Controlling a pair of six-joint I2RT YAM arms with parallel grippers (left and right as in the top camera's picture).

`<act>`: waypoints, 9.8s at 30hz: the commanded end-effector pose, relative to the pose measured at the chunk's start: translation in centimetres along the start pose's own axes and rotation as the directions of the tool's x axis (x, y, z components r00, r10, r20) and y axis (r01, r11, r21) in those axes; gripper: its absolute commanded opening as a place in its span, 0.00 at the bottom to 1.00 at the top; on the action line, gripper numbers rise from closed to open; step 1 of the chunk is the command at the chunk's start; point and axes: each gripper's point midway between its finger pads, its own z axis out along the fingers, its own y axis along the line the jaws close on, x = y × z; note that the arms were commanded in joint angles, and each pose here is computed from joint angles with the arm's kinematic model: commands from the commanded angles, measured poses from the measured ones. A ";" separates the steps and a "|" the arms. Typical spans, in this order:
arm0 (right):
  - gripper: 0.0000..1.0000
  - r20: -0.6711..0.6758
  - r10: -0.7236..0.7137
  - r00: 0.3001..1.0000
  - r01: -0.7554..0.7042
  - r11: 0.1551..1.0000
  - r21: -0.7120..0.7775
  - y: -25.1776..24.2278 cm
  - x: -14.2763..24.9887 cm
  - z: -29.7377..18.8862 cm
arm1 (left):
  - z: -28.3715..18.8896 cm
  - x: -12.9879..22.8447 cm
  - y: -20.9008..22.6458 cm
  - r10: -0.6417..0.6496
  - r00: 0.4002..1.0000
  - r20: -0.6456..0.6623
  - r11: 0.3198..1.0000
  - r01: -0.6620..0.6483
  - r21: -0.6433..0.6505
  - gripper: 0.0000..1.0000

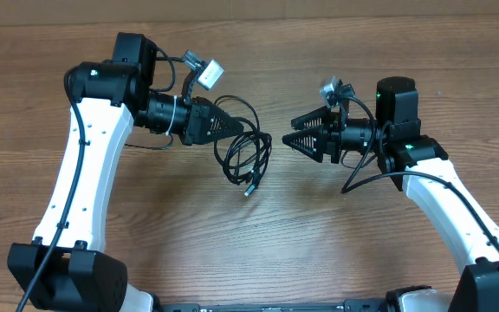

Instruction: Untangle cables

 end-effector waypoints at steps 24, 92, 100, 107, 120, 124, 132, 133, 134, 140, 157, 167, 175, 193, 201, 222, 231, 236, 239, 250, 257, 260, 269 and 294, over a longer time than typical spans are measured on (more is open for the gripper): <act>0.35 0.046 -0.077 0.996 0.087 0.952 -0.294 5.2 -1.0 -0.8 | 0.3 -2.0 -6.5 0.162 0.978 0.129 0.949 -0.191 0.250 0.04; 0.53 -0.127 0.591 0.796 -0.462 0.730 0.503 -4.9 10.1 -2.8 | -0.1 -2.1 2.7 0.089 0.996 0.001 0.969 -0.086 -0.230 0.04; 0.52 -0.125 0.474 0.872 -0.448 0.874 0.188 -1.3 5.9 -0.6 | 0.8 -1.6 -2.0 0.245 0.969 0.031 0.969 -0.246 0.018 0.04; 0.59 -0.114 0.456 0.883 -0.436 0.885 0.163 -1.1 5.2 -0.4 | 2.1 -1.2 -3.7 0.319 0.947 0.022 0.944 -0.320 0.081 0.04; 0.40 -0.182 0.636 0.750 -0.626 0.771 0.118 2.2 6.0 1.8 | 3.7 -1.4 -5.8 0.438 0.897 0.051 0.884 -0.440 0.154 0.04; 0.34 -0.213 0.619 0.756 -0.612 0.784 0.108 3.2 6.4 2.7 | 3.7 -1.4 -5.8 0.438 0.897 0.052 0.884 -0.441 0.155 0.04; 0.07 -0.125 0.718 0.685 -0.674 0.689 0.268 0.8 7.1 2.8 | 3.5 -1.8 -7.5 0.434 0.894 0.114 0.862 -0.449 0.235 0.04; 0.14 -0.106 0.732 0.673 -0.684 0.670 0.288 0.5 7.2 2.7 | 3.5 -1.7 -7.5 0.435 0.893 0.110 0.863 -0.449 0.230 0.04; 0.29 -0.083 0.750 0.656 -0.700 0.646 0.304 0.1 7.1 2.7 | 3.6 -1.7 -7.2 0.437 0.894 0.101 0.866 -0.448 0.220 0.04; 0.65 0.005 0.795 0.606 -0.769 0.585 0.258 -0.4 4.9 3.1 | 4.1 -0.9 -3.3 0.351 0.935 -0.047 0.936 -0.350 0.032 0.04; 0.61 0.183 0.859 0.477 -0.872 0.437 0.222 -2.3 2.3 3.2 | 3.2 -2.3 -9.4 0.389 0.907 0.164 0.848 -0.421 0.322 0.04; 0.51 0.334 0.857 0.392 -0.807 0.146 0.572 -5.7 10.7 -1.0 | 1.3 -3.0 -6.5 0.359 0.922 0.147 0.905 -0.382 0.187 0.04; 0.47 0.433 0.798 0.419 -0.644 -0.075 0.761 -6.8 15.5 -6.1 | -4.0 -4.5 -3.7 0.301 0.926 0.229 0.947 -0.318 0.039 0.04; 0.53 0.245 0.823 0.513 -0.675 0.211 0.707 -6.2 12.8 -2.9 | -6.5 -3.2 4.3 0.119 0.985 0.125 0.939 -0.071 -0.337 0.26; 0.53 0.245 0.823 0.512 -0.675 0.210 0.707 -6.1 12.9 -2.9 | -8.8 -3.7 9.7 -0.042 0.979 0.200 0.765 0.160 -0.624 0.38; 0.53 0.243 0.826 0.508 -0.674 0.206 0.709 -6.1 13.0 -3.0 | -7.3 1.1 13.7 -0.297 0.943 0.150 0.624 0.311 -0.717 0.61; 0.53 0.242 0.828 0.506 -0.673 0.204 0.711 -6.0 13.1 -3.0 | -2.9 3.0 15.6 -0.347 0.938 0.000 0.594 0.220 -0.774 0.60; 0.53 0.242 0.828 0.506 -0.673 0.203 0.711 -6.0 13.1 -3.0 | -0.4 4.7 17.4 -0.389 0.916 -0.096 0.560 0.153 -0.814 0.59; 0.53 0.242 0.828 0.506 -0.673 0.203 0.711 -6.0 13.1 -3.0 | 0.8 6.1 18.4 -0.434 0.889 -0.147 0.550 0.132 -0.825 0.59; 0.53 0.240 0.831 0.501 -0.671 0.199 0.714 -5.9 13.2 -3.1 | 1.9 10.7 21.8 -0.621 0.764 -0.172 0.458 0.176 -0.871 0.57; 0.53 0.240 0.831 0.502 -0.672 0.199 0.714 -5.9 13.2 -3.1 | 0.6 11.2 23.3 -0.635 0.761 -0.137 0.363 0.137 -0.922 0.59; 0.53 0.240 0.831 0.502 -0.671 0.199 0.714 -5.9 13.2 -3.1 | 0.7 10.9 23.5 -0.626 0.769 -0.132 0.364 0.138 -0.921 0.59; 0.53 0.240 0.831 0.502 -0.671 0.199 0.714 -5.9 13.2 -3.1 | 1.4 11.8 24.8 -0.644 0.751 -0.142 0.361 0.134 -0.923 0.59; 0.53 0.225 0.831 0.508 -0.659 0.208 0.723 -5.8 13.4 -3.2 | 3.7 16.0 29.7 -0.728 0.664 -0.172 0.346 0.140 -0.928 0.05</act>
